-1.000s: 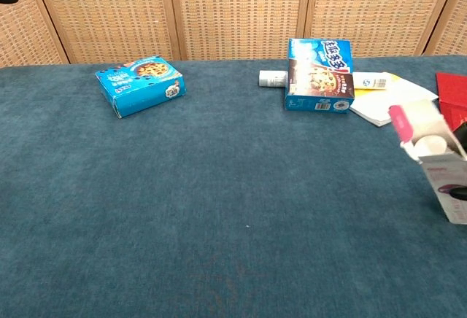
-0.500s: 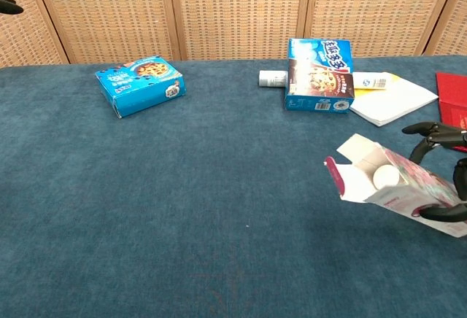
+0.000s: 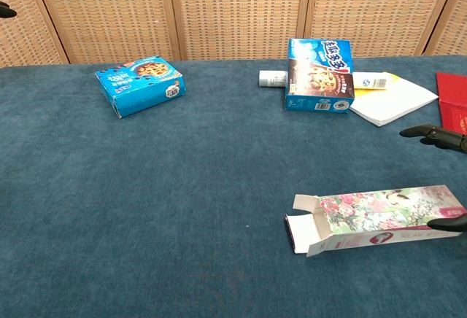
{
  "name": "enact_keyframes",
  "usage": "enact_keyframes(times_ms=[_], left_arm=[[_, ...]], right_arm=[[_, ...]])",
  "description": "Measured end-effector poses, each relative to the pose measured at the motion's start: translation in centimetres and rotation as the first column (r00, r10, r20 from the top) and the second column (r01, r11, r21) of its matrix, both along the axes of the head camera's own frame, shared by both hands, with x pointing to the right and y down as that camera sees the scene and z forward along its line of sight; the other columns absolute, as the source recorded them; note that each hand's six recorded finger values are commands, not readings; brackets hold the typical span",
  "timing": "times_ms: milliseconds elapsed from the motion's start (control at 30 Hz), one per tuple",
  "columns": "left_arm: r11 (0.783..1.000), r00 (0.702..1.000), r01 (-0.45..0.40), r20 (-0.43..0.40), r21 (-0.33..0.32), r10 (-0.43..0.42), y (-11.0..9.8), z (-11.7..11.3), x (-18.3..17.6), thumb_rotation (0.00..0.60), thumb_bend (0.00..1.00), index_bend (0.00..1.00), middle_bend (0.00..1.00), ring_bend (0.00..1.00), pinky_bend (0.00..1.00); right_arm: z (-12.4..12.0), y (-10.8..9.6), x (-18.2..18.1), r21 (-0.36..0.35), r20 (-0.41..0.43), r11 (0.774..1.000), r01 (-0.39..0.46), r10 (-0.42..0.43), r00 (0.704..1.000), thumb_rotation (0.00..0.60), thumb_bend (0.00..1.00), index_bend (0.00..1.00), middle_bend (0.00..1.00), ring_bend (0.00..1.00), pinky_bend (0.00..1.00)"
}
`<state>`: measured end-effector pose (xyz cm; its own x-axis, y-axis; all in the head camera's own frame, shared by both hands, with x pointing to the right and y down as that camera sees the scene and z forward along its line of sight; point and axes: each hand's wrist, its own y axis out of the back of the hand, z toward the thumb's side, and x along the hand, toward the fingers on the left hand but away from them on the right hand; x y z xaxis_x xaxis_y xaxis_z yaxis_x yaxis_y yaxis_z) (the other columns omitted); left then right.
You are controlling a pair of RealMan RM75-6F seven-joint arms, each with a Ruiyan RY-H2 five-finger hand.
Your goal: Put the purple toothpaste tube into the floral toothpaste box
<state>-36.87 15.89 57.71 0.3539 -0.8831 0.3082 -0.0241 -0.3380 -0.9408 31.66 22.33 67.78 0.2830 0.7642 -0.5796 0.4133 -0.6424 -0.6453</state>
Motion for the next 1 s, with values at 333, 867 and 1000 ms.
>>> enact_keyframes(times_ms=[333,867,1000], left_arm=[[0.999,0.998,0.052,0.021,0.007,-0.053,2.0,-0.9,-1.8,0.6,0.23,0.0,0.0,0.0,0.0],[0.99,0.987,0.138,0.083,-0.016,-0.136,8.8,-1.5,-6.5,0.6,0.23,0.0,0.0,0.0,0.0],[0.989,0.984,0.149,0.101,0.0,-0.148,9.1,-1.7,-7.5,0.6,0.23,0.0,0.0,0.0,0.0]], right_arm=[[-2.8,-0.9,2.8,0.169,-0.215,0.982,0.089,-0.051,0.975,0.6,0.08,0.02,0.0,0.0,0.0],[-9.0,0.7,9.2,0.343,-0.461,0.93,0.135,0.042,0.886,0.6,0.08,0.02,0.0,0.0,0.0],[-9.5,0.6,10.0,0.35,-0.46,0.93,0.113,0.065,0.886,0.6,0.08,0.02,0.0,0.0,0.0]])
